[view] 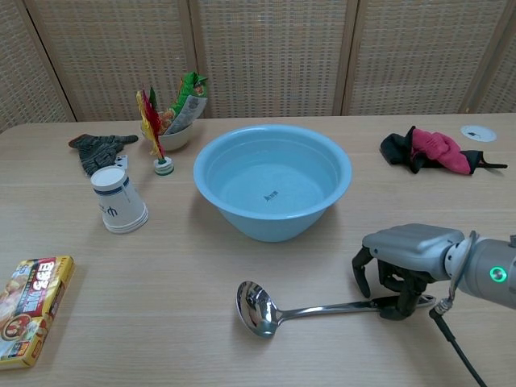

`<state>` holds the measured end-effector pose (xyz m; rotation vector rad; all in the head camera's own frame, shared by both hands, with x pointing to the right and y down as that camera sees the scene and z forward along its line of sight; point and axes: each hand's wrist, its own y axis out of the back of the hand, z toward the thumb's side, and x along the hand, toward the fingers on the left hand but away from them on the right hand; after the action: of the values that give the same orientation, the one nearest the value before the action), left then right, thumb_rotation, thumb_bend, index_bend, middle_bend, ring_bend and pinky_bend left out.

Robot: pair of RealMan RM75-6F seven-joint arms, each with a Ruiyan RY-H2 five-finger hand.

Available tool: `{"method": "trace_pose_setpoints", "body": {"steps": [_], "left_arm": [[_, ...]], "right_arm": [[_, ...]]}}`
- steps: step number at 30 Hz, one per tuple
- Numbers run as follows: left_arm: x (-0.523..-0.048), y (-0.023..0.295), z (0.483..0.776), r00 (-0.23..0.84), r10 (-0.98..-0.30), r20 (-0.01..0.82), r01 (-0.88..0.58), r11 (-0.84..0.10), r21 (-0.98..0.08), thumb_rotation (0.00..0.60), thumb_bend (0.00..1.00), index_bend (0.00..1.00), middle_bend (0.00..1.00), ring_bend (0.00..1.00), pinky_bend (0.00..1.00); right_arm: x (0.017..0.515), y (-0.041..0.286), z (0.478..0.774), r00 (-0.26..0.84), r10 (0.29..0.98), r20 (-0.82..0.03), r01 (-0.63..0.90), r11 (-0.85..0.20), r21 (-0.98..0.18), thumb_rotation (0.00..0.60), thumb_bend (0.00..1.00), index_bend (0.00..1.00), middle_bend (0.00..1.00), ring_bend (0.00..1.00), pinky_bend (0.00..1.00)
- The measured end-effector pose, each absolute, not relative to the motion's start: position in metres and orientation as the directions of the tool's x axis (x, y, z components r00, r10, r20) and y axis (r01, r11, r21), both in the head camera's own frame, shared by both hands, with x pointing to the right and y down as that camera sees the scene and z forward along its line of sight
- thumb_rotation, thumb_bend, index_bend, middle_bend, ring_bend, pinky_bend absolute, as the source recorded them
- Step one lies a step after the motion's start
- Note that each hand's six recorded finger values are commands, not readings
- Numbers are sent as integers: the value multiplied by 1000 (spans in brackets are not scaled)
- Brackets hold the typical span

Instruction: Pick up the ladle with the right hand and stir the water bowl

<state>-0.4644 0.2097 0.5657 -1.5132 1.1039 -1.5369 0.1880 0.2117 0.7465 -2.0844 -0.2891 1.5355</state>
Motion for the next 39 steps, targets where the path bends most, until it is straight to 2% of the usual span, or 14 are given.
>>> {"method": "trace_pose_setpoints", "body": {"steps": [14,19,23,26,39], "left_arm": [[-464,211,566,-68,-915,398,-80,-393,-916,600,0,0,0,0,0],[-464,211,566,-67,-915,398,-79,-393,-916,600,0,0,0,0,0],[-464,211,567,-67,-914,399,-79,-394,-916,600,0,0,0,0,0],[-464,211,567,-68,-914,401,-78,-396,-915,600,0,0,0,0,0],[-462,212,565,-59,-914,402,-89,-396,-914,600,0,0,0,0,0]], "right_arm": [[195,215,753,325,476,-817,-153,-826,-542,600,495,516,979,970,1000],[199,218,757,320,465,-826,-162,-832,-531,600,590,589,981,972,1000],[199,217,756,320,464,-826,-145,-838,-526,600,725,670,988,975,1000],[201,214,754,320,468,-824,-124,-842,-526,600,810,693,990,977,1000],[220,199,725,300,484,-822,-37,-855,-517,600,858,729,993,977,1000]]}}
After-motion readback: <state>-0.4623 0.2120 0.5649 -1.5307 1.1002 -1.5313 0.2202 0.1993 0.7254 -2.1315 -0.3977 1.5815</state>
